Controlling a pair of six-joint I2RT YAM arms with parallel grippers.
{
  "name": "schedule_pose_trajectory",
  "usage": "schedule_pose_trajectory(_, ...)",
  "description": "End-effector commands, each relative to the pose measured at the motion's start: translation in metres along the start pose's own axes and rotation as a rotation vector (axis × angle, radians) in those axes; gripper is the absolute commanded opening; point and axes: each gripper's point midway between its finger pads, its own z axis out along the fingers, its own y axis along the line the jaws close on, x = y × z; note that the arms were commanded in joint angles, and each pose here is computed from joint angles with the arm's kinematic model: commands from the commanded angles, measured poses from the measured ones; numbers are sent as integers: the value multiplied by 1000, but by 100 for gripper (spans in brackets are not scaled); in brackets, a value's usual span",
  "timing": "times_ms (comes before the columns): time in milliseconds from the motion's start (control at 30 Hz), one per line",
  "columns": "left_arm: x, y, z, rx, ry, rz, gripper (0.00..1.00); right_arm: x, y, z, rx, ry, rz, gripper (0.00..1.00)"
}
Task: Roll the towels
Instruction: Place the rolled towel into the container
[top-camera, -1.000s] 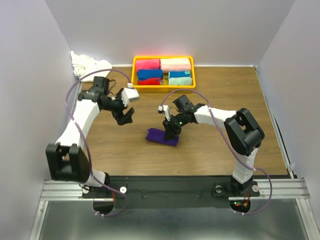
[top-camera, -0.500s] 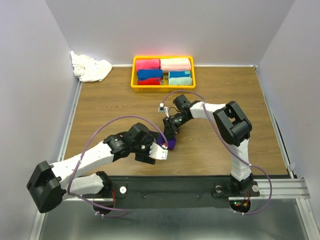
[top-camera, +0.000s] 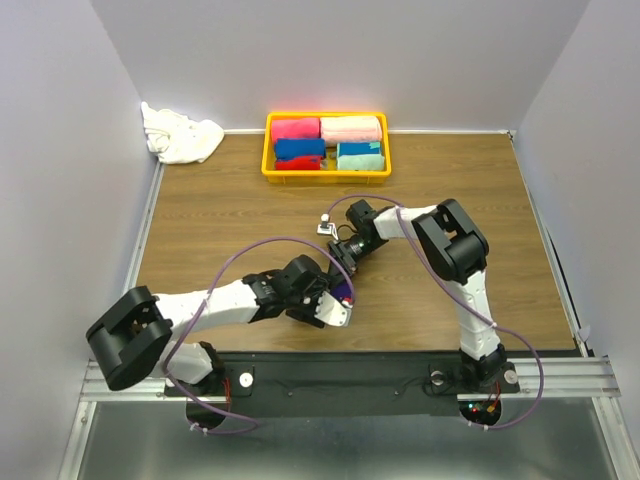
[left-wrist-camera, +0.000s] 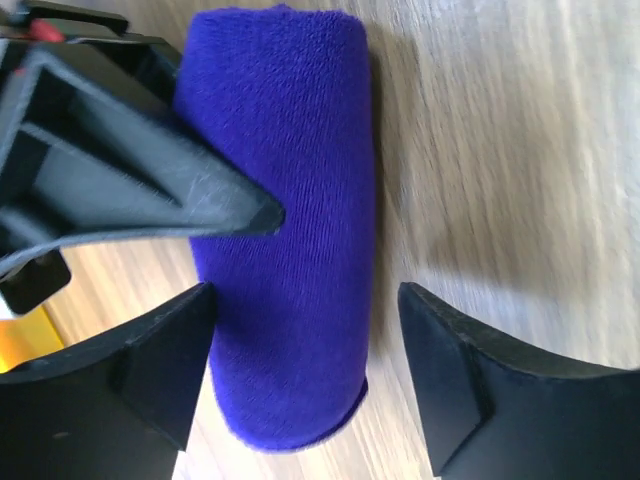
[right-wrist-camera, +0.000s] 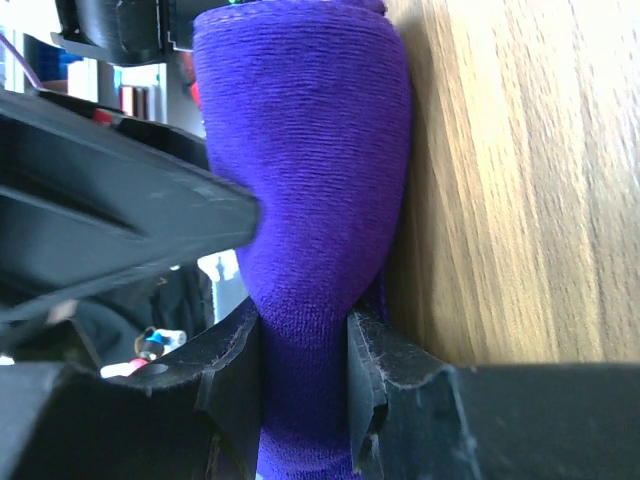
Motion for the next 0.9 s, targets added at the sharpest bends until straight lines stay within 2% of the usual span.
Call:
schedule_pose_trajectory(0,1,3,12,-28,2,-7,79,16,-33,6,93,47,1,5)
schedule_pose_trajectory(133,5,-3,23,-1,17,-22,71,14,-30,5,81,43,-6,6)
schedule_pose_trajectory(200,7,-7,27,13,26,-35,62,14,-28,4,83,41,-16,8)
schedule_pose_trajectory(267,8,-9,28,29,37,-48,49,10,-26,-1,116,36,-27,16)
schedule_pose_trajectory(300,7,-9,28,34,35,-58,45,9,-25,-5,129,29,-24,22)
schedule_pose_trajectory(333,10,-15,25,61,51,-74,42,5,-23,-11,141,14,-28,35)
schedule_pose_trajectory(400,6,-17,20,80,38,-82,33,-9,-19,-37,177,-48,-29,46)
schedule_pose_trajectory(433,6,-20,19,90,34,-86,31,-15,-18,-48,192,-74,-29,56)
schedule_pose_trajectory(467,6,-25,16,107,31,-98,25,-24,-20,-69,234,-117,-40,59)
schedule_pose_trajectory(600,6,-39,14,175,39,-146,14,-34,-14,-120,293,-178,-28,75)
schedule_pose_trajectory(633,5,-42,13,191,38,-154,12,-37,-11,-129,302,-192,-35,100)
schedule_pose_trajectory(767,0,-40,8,221,36,-200,1,-39,-11,-179,409,-262,-35,100)
schedule_pose_trajectory(867,-1,-22,4,197,35,-237,0,-41,3,-208,440,-319,-55,100)
